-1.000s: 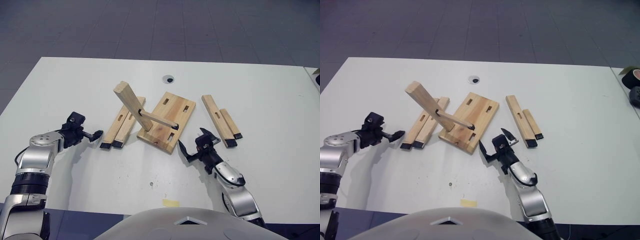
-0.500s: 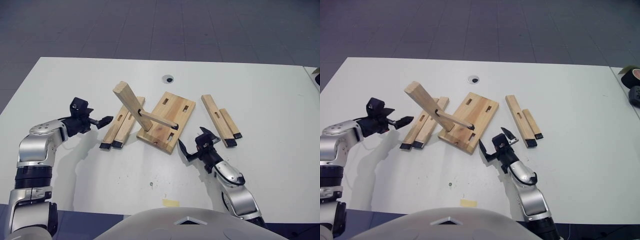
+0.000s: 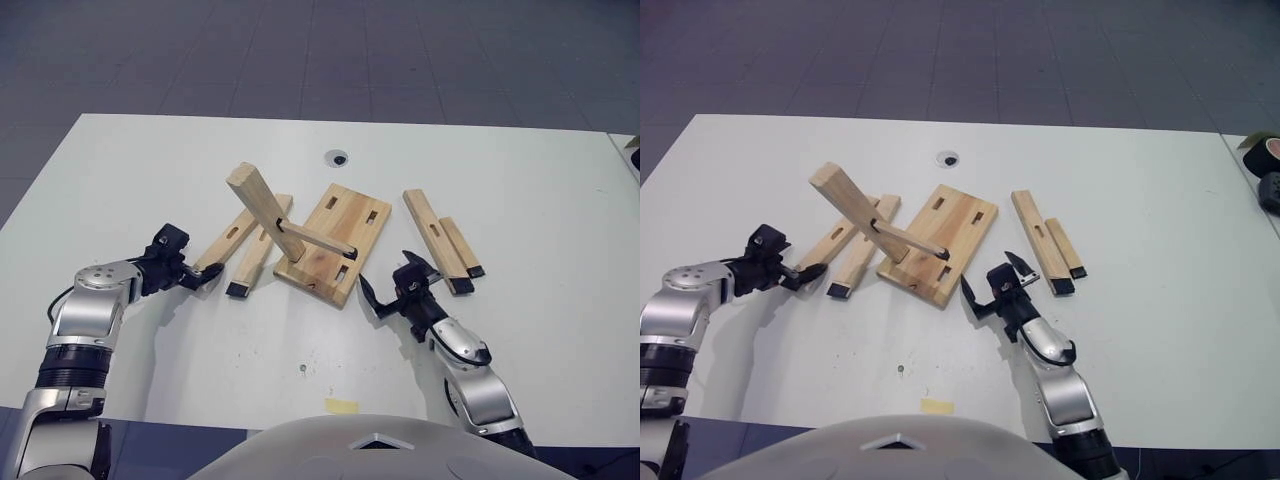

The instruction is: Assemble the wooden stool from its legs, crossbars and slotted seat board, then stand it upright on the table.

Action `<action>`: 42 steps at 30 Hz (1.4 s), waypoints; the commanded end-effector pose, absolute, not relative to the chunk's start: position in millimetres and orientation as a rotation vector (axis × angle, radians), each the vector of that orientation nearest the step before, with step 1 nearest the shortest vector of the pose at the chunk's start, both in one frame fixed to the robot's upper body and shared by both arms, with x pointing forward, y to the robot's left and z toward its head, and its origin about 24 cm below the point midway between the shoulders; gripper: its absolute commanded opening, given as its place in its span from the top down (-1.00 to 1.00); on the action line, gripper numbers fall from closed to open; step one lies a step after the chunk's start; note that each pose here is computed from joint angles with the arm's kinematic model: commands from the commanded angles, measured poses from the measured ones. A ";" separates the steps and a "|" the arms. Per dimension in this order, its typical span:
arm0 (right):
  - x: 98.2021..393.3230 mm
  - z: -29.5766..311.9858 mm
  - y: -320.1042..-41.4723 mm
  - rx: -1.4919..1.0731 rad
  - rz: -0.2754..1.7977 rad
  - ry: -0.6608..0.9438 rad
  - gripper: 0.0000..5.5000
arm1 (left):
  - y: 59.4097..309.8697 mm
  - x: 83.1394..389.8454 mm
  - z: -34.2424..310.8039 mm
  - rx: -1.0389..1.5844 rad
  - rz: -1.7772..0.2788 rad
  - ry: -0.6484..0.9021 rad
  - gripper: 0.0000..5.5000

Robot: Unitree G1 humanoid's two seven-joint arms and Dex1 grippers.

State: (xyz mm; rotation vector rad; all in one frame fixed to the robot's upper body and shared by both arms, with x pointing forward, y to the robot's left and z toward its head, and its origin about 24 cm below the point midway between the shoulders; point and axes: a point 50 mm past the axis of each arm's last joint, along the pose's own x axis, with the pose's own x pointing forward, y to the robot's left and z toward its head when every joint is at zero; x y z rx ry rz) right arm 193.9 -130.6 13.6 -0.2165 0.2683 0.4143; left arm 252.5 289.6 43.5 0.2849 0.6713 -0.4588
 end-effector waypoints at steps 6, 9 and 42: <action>196.0 13.4 -126.7 -0.217 0.422 0.272 -0.96 | 300.1 255.5 36.5 0.318 -0.552 0.830 -0.76; 196.0 13.3 -126.8 -0.217 0.424 0.274 -0.96 | 298.9 253.0 34.4 0.310 -0.618 0.874 -0.57; 256.2 157.4 -175.2 0.325 0.326 -0.250 -0.96 | 230.1 315.1 201.7 0.240 -0.586 -0.095 0.26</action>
